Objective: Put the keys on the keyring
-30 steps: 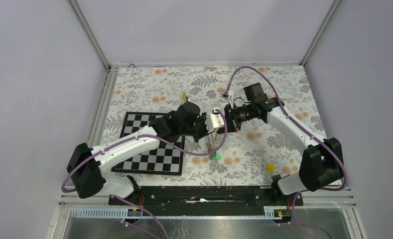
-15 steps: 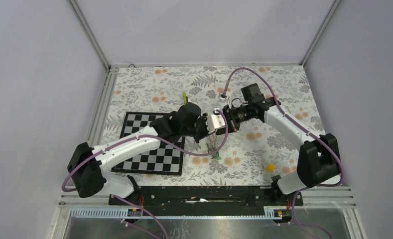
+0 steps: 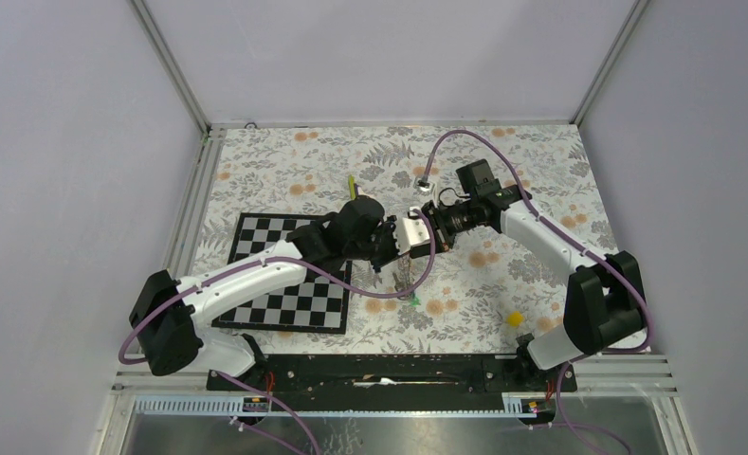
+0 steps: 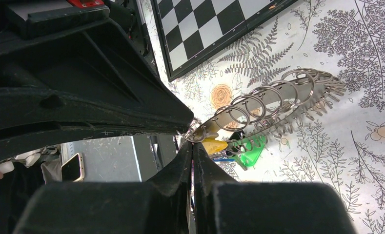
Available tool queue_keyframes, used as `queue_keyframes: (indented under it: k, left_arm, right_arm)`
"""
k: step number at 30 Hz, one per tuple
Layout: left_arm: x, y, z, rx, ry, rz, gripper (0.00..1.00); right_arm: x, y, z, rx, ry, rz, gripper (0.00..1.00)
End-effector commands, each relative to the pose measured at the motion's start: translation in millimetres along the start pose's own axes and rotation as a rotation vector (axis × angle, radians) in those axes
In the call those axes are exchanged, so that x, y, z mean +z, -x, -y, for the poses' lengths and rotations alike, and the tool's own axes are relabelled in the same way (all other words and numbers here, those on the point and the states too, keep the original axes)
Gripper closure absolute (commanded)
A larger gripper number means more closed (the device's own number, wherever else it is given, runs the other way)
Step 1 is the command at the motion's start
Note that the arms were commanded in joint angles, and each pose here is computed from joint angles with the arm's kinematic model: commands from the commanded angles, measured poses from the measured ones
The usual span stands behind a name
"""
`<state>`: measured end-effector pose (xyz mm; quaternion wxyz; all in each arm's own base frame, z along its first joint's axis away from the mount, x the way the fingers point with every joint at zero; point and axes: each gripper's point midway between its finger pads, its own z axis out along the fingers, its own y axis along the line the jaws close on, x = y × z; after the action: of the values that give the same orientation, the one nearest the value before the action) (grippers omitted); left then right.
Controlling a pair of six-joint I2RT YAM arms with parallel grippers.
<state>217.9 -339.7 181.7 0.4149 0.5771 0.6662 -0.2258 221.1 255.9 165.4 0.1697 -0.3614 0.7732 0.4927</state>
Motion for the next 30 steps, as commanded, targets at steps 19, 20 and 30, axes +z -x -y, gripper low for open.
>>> queue_keyframes:
  k: [19,20,30]
  left_arm:
    - [-13.4,29.7,4.3,0.098,-0.007,0.114,1.00]
    - [-13.7,28.9,5.0,0.099,-0.009,0.112,1.00]
    - [-15.4,28.8,15.2,0.115,-0.060,0.118,1.00]
  right_arm:
    - [1.5,11.4,9.0,0.012,-0.020,0.018,1.00]
    - [0.8,11.6,10.0,0.013,-0.022,0.020,1.00]
    - [-0.5,10.1,17.5,0.041,-0.029,0.021,1.00]
